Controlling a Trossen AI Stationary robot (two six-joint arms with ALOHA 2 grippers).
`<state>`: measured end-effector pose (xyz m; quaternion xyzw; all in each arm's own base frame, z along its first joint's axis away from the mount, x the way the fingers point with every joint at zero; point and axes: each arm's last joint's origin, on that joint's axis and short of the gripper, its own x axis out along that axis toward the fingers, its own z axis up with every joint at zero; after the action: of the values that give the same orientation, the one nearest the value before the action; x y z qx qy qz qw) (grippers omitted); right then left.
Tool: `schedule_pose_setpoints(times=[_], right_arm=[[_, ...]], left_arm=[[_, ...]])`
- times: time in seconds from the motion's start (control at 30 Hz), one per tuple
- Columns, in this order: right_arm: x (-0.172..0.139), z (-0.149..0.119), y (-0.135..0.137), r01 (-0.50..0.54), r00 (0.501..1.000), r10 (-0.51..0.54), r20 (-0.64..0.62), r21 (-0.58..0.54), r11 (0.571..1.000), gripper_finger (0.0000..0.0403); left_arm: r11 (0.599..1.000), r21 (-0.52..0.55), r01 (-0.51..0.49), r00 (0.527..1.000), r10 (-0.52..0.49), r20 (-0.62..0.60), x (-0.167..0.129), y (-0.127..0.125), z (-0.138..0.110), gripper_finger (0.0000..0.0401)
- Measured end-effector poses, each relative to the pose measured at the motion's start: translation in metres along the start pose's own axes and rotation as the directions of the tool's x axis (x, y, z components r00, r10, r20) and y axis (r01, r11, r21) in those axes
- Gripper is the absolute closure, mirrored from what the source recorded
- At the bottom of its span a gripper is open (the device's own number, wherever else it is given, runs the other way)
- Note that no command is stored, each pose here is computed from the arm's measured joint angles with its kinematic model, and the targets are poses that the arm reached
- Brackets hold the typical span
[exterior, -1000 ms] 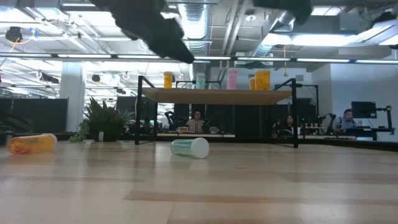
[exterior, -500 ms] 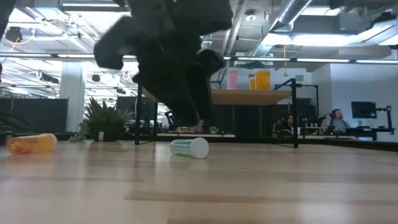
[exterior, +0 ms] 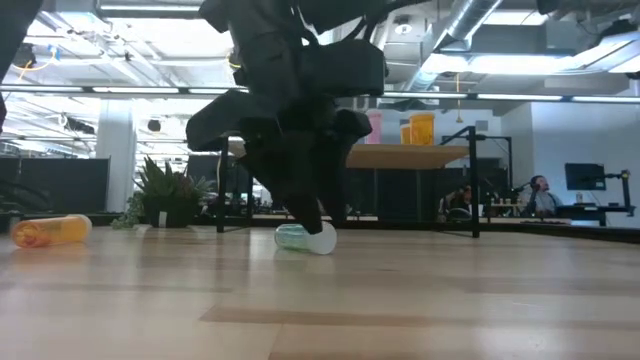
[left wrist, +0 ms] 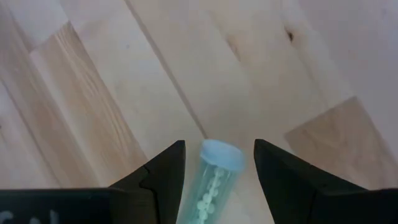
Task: Pick and place medicine bottles onto shelf by color
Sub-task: Put the green pill bottle on the shelf aligned with the other green pill bottles
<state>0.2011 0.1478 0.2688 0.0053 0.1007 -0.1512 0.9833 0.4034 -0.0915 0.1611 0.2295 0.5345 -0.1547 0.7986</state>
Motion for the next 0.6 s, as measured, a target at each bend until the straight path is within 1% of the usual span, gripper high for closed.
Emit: schedule_pose_setpoints(times=[0.3, 0.37, 0.43, 0.6], right_arm=[[0.0, 0.0, 0.0, 0.001, 1.0, -0.001, -0.002, -0.003, 1.0, 0.025], [0.0, 0.0, 0.0, 0.001, 1.0, -0.001, -0.002, -0.002, 1.0, 0.025], [0.0, 0.0, 0.0, 0.001, 1.0, -0.001, -0.002, -0.003, 1.0, 0.0252], [0.0, -0.001, 0.0, 0.003, 1.0, -0.003, -0.005, 0.003, 1.0, 0.0252]], left_arm=[[0.999, 0.034, 0.021, 1.0, -0.021, -0.003, 0.0, -0.001, -0.001, 0.0222], [0.999, 0.043, 0.023, 1.0, -0.023, -0.011, 0.006, -0.001, -0.001, 0.0222], [0.998, 0.05, 0.028, 0.999, -0.026, -0.047, 0.012, -0.003, -0.005, 0.0222], [0.998, 0.052, 0.021, 0.999, -0.019, -0.038, 0.017, -0.002, -0.004, 0.0222]])
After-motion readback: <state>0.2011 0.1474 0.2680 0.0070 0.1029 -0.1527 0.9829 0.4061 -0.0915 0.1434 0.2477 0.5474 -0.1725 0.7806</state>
